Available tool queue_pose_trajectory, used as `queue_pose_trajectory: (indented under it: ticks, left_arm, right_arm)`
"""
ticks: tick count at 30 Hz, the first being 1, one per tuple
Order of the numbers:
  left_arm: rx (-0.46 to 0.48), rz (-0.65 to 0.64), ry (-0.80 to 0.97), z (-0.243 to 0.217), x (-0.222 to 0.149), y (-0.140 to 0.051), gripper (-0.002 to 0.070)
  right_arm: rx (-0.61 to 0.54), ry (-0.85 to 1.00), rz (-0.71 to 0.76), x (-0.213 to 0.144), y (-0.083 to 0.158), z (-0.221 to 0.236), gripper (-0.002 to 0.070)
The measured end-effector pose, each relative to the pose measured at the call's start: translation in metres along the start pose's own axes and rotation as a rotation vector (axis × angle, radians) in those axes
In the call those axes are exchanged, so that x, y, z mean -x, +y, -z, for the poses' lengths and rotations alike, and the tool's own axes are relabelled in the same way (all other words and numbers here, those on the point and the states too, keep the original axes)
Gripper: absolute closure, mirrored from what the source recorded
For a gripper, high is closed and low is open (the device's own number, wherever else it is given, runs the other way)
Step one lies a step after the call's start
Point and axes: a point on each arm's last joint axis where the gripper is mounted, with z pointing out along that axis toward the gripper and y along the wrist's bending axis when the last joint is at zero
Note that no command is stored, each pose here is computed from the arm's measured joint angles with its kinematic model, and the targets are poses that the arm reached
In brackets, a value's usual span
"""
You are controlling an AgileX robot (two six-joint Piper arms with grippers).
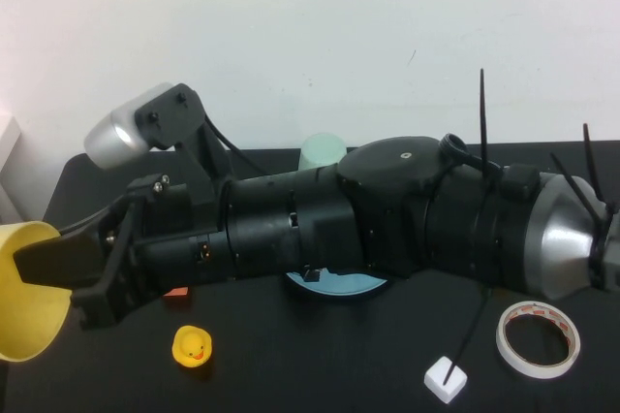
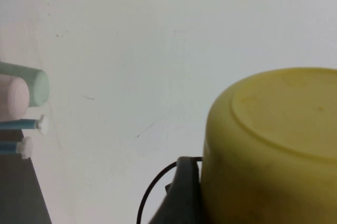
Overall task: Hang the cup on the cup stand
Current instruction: Adjust the cup with two arms
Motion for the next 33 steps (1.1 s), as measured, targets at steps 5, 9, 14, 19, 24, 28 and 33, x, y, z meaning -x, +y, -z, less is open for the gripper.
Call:
queue_pose_trajectory:
  ticks: [5,9,14,19,24,28,33]
  left_arm:
    - [0.000,-0.018,-0.002,0.0000,0.0002,0.0000,0.0064]
    - [0.000,-0.027,-0.002,0.0000,0.0002,0.0000,0.0064]
    - [0.000,-0.063,-0.002,0.0000,0.0002,0.0000,0.0064]
    - [0.000,-0.082,-0.002,0.0000,0.0002,0.0000,0.0064]
    - [0.000,-0.143,-0.008,0.0000,0.0007,-0.0001,0.0064]
    - [0.002,-0.237,-0.022,0.0000,0.0020,-0.0001,0.0064]
    - [0.003,-0.303,-0.028,0.0000,0.0026,-0.0001,0.0064]
  right_arm:
    - [0.004,-0.001,0.003,0.0001,0.0004,0.0000,0.0657]
    - [0.004,-0.001,0.003,0.0001,0.0004,0.0000,0.0657]
    - [0.006,-0.001,0.007,0.0001,0.0005,0.0000,0.0657]
    - [0.010,0.000,0.009,0.0001,0.0009,0.0000,0.0657]
    - [0.014,0.010,0.024,-0.0009,0.0012,0.0000,0.0632]
    - [0.022,0.029,0.045,-0.0030,0.0016,-0.0003,0.0528]
    - [0.041,0.040,0.059,-0.0023,-0.0023,0.0042,0.0338]
